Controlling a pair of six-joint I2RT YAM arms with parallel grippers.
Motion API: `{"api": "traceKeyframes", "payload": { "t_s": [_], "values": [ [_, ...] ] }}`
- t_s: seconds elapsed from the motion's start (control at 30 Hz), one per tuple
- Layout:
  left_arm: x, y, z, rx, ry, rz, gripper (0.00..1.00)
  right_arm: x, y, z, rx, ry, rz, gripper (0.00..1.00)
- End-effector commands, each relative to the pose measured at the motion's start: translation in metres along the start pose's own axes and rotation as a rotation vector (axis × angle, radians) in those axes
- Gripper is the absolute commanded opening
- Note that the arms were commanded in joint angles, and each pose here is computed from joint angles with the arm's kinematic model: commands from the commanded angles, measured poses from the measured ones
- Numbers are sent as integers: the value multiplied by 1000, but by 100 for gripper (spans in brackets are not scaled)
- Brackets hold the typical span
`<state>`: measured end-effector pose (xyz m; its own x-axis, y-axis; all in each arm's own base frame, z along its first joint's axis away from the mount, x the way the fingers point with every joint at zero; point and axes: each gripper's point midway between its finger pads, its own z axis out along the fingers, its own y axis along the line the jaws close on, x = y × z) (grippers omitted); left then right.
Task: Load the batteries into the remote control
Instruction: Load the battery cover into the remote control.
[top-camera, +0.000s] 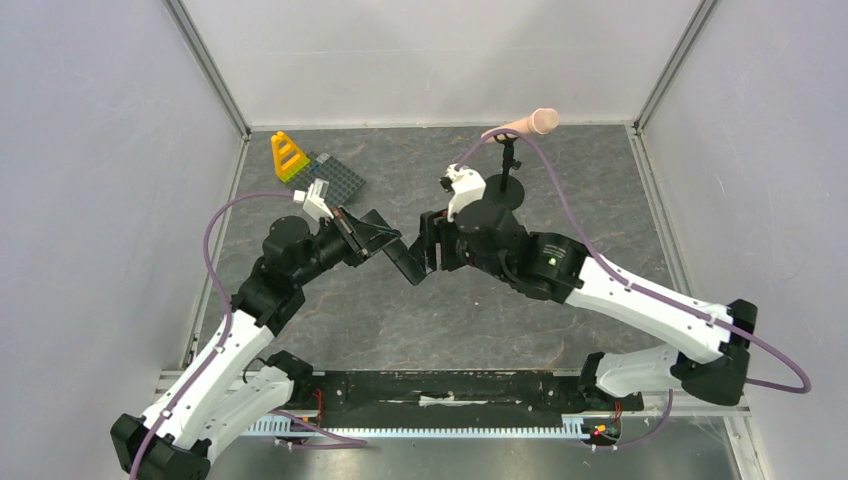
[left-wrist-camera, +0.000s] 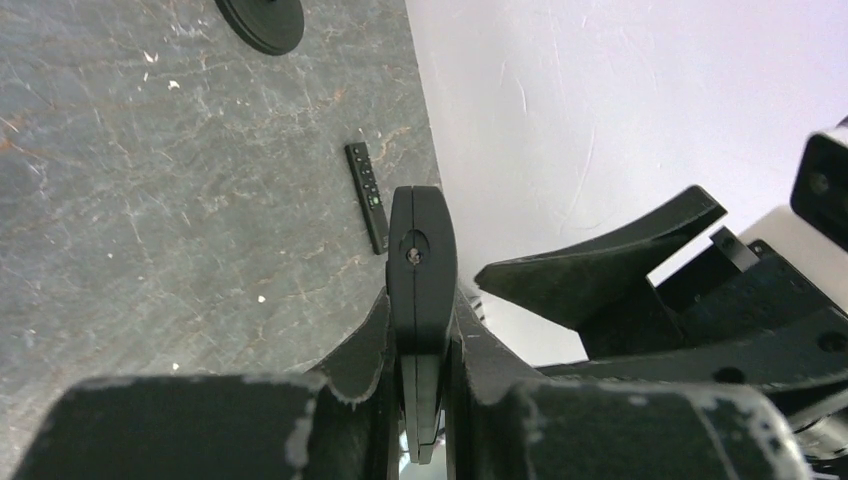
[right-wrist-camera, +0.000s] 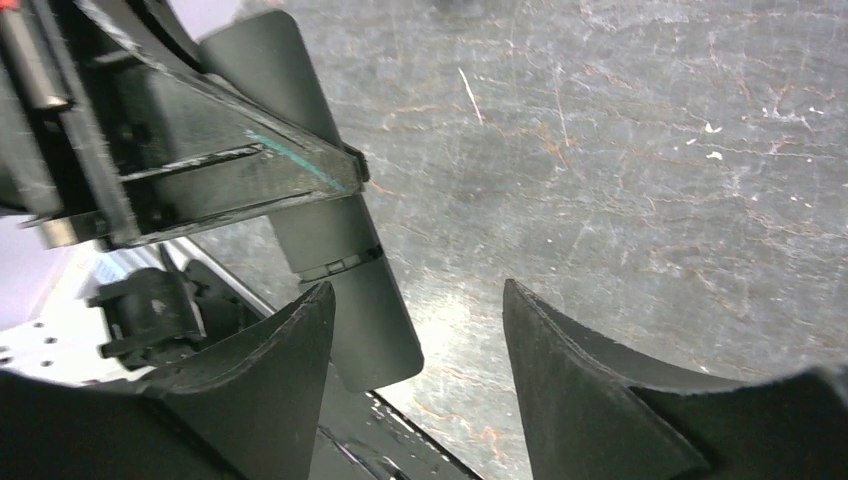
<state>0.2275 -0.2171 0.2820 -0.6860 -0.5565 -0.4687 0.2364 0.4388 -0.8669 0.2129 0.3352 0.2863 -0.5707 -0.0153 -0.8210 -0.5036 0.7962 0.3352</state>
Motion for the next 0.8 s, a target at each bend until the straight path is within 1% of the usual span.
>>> {"api": "traceKeyframes", "payload": {
  "t_s": [0.0, 0.23, 0.37, 0.5, 0.6, 0.77],
  "values": [
    [-3, -11, 0, 24, -10, -156, 2, -28, 7, -24, -61, -135, 102, 67],
    [0, -12, 3, 52, -6, -323, 2, -34, 6, -39, -91, -178, 139, 73],
    [-4, -20, 3, 106, -20, -400, 2, -31, 2, -47, -104, -195, 169, 81],
    [-10, -30, 1, 147, -40, -463, 2, -22, -8, -49, -86, -208, 233, 87],
    [-14, -35, -1, 170, -45, -507, 2, -19, -7, -50, -118, -226, 286, 88],
    [-18, -44, -6, 214, -53, -558, 2, -16, 3, -43, -166, -214, 315, 89]
  ]
}}
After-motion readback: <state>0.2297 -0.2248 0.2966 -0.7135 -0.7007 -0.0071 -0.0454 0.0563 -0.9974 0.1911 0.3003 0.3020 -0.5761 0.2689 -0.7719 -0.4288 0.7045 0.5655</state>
